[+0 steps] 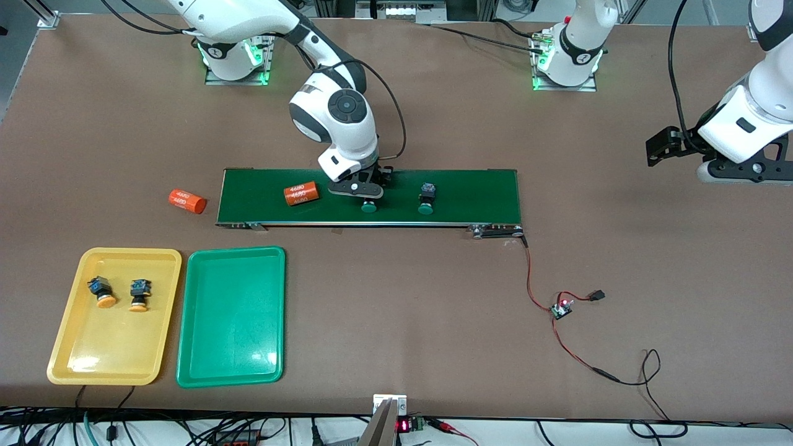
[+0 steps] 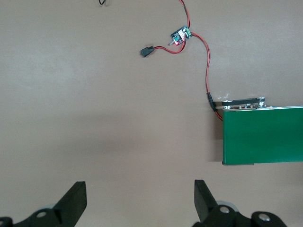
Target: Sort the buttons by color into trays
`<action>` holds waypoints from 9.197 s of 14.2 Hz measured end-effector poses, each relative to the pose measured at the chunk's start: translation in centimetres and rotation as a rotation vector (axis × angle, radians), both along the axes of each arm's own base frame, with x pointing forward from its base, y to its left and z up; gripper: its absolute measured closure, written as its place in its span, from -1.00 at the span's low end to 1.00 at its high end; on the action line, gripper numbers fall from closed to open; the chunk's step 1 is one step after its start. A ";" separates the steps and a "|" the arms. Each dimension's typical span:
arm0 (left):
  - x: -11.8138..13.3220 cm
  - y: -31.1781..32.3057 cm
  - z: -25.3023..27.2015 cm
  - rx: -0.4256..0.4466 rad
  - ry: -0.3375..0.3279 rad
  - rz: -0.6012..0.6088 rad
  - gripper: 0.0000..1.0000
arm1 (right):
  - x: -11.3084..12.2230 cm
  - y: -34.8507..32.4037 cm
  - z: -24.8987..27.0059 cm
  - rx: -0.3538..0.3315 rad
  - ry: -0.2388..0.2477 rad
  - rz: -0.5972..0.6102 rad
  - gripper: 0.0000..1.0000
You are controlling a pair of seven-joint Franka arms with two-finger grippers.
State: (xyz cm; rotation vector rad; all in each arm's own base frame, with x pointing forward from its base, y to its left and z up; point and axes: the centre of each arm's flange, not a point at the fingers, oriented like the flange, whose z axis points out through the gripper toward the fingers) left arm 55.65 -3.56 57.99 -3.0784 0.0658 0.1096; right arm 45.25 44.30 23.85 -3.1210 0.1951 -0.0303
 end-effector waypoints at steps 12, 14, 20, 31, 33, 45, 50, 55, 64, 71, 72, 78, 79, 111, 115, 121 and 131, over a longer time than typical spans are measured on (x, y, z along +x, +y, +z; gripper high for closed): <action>0.0 0.1 0.0 0.000 0.001 0.001 -1.00 | 17.4 -26.2 10.6 -0.137 -0.014 0.041 0.17; 0.0 0.1 0.0 0.000 0.001 0.001 -1.00 | 20.2 -37.7 9.5 -0.126 0.011 0.107 0.17; 0.0 0.1 0.0 0.000 0.001 0.001 -1.00 | 22.3 -49.3 5.3 -0.029 0.022 0.198 0.17; -0.1 0.1 0.0 0.000 0.005 0.001 -1.00 | 24.7 -40.9 -1.6 0.038 -0.045 0.106 0.17; -0.1 0.1 0.0 0.000 0.005 0.001 -1.00 | 24.6 -40.8 -3.3 0.031 -0.036 0.108 0.17; -0.1 0.0 0.0 0.000 0.006 0.000 -1.00 | 22.0 -31.4 5.0 0.029 -0.006 0.003 -1.00; -0.1 -0.1 0.0 0.001 0.008 -0.002 -1.00 | 11.5 -21.1 9.9 -0.002 0.012 -0.061 -1.00; -0.2 -0.2 0.0 0.001 0.010 -0.003 -1.00 | 5.0 -11.1 10.9 0.053 -0.005 -0.137 -1.00; -0.4 -1.5 0.3 0.001 0.005 -0.027 -1.00 | 4.4 -7.6 6.9 0.093 0.000 -0.274 -1.00; -0.5 -1.9 0.3 0.001 0.009 -0.034 -1.00 | 3.8 -5.1 4.7 0.041 -0.053 -0.189 -1.00; -0.6 -1.9 0.3 0.001 0.014 -0.034 -1.00 | 3.7 -5.0 4.4 0.028 -0.064 -0.158 -1.00; -0.7 -1.8 0.6 0.001 0.010 -0.032 -1.00 | 3.6 -5.7 2.0 -0.036 -0.053 -0.050 -0.77; -0.7 -1.7 0.7 0.001 0.008 -0.031 -1.00 | 3.6 -5.9 1.2 -0.048 -0.054 -0.038 -0.50; -0.7 -1.5 0.9 0.001 0.008 -0.027 -1.00 | 26.7 -30.4 -2.0 -0.056 -0.142 0.067 -1.00; -0.7 -1.5 0.9 0.001 0.008 -0.027 -1.00 | 26.7 -32.5 5.7 -0.123 -0.063 0.041 -1.00; -0.7 -1.5 0.9 0.001 0.008 -0.027 -1.00 | 19.9 -40.5 26.8 -0.014 0.087 0.199 -1.00; -0.7 -1.6 0.9 0.001 0.008 -0.029 -1.00 | 14.2 -41.4 30.2 -0.046 0.230 0.197 -1.00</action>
